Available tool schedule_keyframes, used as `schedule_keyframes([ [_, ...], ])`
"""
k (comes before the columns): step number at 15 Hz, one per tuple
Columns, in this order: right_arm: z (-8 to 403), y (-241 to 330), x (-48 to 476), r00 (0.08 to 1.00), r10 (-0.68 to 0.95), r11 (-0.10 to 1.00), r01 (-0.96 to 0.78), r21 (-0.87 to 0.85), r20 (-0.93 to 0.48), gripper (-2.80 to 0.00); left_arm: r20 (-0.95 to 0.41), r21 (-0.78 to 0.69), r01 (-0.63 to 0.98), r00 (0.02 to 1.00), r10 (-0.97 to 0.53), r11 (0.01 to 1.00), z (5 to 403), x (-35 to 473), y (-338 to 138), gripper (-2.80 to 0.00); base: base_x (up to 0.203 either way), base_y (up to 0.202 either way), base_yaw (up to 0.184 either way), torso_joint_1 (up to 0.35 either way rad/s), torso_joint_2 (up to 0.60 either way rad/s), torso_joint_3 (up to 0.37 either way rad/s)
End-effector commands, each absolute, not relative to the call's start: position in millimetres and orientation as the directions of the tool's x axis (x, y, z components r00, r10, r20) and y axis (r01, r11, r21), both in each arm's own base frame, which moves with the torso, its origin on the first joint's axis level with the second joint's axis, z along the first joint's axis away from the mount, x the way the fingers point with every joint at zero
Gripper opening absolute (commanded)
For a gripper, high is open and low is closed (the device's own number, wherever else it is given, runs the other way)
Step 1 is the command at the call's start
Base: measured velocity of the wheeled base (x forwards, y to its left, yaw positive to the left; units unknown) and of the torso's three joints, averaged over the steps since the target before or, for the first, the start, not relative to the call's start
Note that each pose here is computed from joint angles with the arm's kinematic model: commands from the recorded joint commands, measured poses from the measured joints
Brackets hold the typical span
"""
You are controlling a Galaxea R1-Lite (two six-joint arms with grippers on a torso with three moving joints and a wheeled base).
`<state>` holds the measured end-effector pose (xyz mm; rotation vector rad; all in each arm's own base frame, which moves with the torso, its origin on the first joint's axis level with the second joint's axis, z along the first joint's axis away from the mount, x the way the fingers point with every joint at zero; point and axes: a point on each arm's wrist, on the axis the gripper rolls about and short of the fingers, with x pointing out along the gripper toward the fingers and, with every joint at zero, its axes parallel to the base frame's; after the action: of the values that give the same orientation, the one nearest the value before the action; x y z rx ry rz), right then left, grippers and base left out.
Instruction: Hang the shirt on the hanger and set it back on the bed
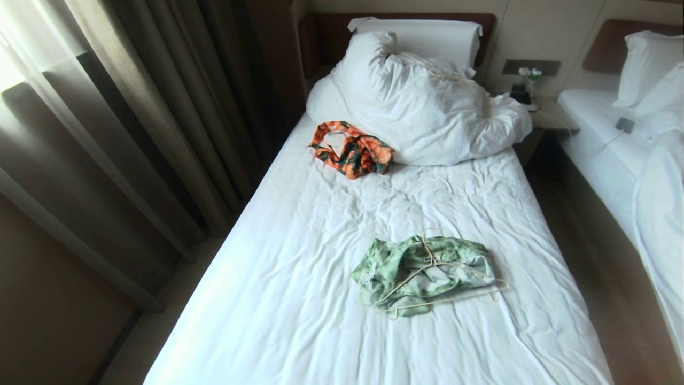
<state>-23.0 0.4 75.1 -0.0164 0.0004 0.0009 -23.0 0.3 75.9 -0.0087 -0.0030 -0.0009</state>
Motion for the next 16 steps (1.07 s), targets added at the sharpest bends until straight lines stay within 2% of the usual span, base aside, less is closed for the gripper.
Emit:
schedule_keyframes([
  [1, 74.7, 0.4, -22.8, 1.000, 0.001, 1.000, -0.001, -0.017, -0.003, -2.80, 0.003, -0.038, -0.008, 1.000, 0.008, 0.999, 75.8, -22.8, 0.4, -2.80, 0.000, 0.000, 0.000, 0.000, 0.00, 0.000],
  [16, 74.9, 0.3, -22.8, 1.000, -0.002, 1.000, 0.002, 0.000, -0.002, -2.80, 0.003, -0.038, -0.008, 1.000, 0.008, 0.999, 75.9, -22.8, 0.5, -2.80, 0.000, 0.000, 0.000, 0.000, 0.00, 0.000],
])
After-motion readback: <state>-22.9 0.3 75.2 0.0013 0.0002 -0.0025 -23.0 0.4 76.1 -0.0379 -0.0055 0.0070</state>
